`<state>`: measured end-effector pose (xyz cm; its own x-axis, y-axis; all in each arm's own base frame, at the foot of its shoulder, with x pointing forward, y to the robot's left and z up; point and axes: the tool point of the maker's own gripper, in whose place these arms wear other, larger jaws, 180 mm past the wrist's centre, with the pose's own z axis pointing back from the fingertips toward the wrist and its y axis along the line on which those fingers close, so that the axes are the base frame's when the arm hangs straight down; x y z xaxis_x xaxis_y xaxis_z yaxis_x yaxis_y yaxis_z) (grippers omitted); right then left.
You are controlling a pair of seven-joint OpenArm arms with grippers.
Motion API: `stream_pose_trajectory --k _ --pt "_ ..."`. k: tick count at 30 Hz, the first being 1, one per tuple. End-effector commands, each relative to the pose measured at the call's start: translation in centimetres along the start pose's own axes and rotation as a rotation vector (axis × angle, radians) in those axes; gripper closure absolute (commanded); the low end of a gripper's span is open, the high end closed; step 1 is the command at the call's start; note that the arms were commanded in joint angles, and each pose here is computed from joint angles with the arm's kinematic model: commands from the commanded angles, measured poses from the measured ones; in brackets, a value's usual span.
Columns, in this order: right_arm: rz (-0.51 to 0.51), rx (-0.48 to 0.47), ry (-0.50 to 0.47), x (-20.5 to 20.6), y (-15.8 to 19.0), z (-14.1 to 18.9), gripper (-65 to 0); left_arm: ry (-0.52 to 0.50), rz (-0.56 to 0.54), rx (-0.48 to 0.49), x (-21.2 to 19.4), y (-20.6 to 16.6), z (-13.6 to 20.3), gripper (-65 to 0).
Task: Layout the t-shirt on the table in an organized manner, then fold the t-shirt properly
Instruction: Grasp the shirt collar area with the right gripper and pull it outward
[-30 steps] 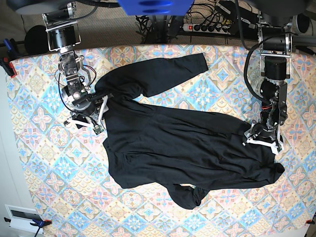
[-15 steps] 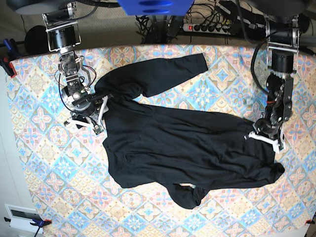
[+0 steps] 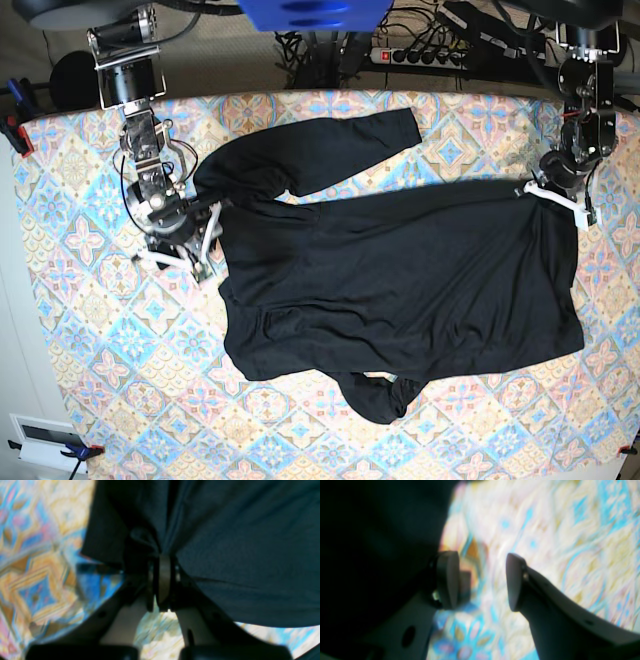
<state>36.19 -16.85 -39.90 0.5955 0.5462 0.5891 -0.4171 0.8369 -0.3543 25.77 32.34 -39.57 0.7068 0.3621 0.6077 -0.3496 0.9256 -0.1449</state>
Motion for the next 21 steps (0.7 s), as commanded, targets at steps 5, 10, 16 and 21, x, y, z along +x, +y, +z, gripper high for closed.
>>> stream_pose_trajectory --k 5,10,16,21 --pt "0.035 0.0 -0.054 2.2 0.1 0.2 -28.4 -0.03 -0.132 0.125 0.6 3.0 0.3 0.0" --pt "0.07 0.053 -0.076 3.1 2.9 0.3 -28.4 -0.035 -0.16 0.163 0.7 3.9 0.3 -0.3" --pt "0.104 0.119 -0.115 5.2 5.1 1.3 -28.5 -0.026 -0.139 0.144 0.4 3.5 0.3 -12.5" --pt "0.1 0.157 -0.116 5.5 5.8 1.0 -28.5 -0.007 -0.049 0.076 0.1 2.6 0.2 -27.7"
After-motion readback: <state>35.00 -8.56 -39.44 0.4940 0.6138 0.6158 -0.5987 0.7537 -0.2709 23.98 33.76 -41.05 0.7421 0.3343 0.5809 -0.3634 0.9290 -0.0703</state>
